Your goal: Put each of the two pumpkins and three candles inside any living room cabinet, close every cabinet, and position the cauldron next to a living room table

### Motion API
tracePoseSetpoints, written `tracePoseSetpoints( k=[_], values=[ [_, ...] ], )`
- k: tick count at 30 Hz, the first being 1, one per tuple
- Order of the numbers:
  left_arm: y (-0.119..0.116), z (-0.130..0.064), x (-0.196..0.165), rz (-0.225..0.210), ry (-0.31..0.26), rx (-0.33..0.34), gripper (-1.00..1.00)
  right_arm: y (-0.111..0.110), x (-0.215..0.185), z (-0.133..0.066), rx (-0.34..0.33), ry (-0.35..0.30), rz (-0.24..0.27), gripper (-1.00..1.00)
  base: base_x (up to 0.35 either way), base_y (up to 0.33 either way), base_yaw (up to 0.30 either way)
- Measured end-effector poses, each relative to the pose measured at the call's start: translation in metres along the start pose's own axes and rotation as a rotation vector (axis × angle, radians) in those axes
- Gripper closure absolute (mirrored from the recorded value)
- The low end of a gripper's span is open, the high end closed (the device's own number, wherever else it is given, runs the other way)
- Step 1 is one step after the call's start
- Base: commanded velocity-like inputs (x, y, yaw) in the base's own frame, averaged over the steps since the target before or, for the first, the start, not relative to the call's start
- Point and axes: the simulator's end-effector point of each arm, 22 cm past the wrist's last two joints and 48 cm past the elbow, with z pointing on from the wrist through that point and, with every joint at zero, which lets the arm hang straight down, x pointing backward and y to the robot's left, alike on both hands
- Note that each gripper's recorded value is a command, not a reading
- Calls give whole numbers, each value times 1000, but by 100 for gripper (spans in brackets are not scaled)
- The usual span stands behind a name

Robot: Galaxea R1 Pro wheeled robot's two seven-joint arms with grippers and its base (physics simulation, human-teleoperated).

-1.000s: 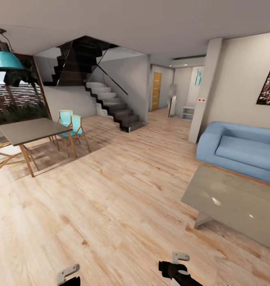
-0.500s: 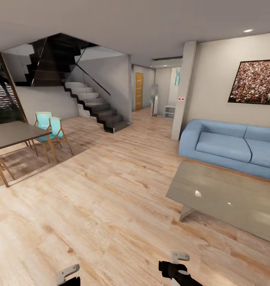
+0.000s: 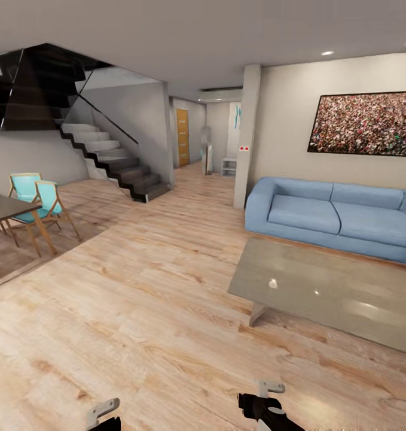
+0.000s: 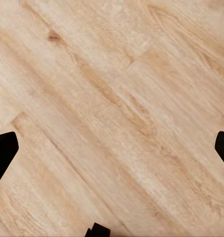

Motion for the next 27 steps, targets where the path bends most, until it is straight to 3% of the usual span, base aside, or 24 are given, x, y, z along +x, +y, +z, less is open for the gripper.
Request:
tracePoseSetpoints(
  k=[27],
  values=[
    [0,0,0,0,1,0,-100,-1,1,0,2,4,1,-100,0,0,-280]
  ],
)
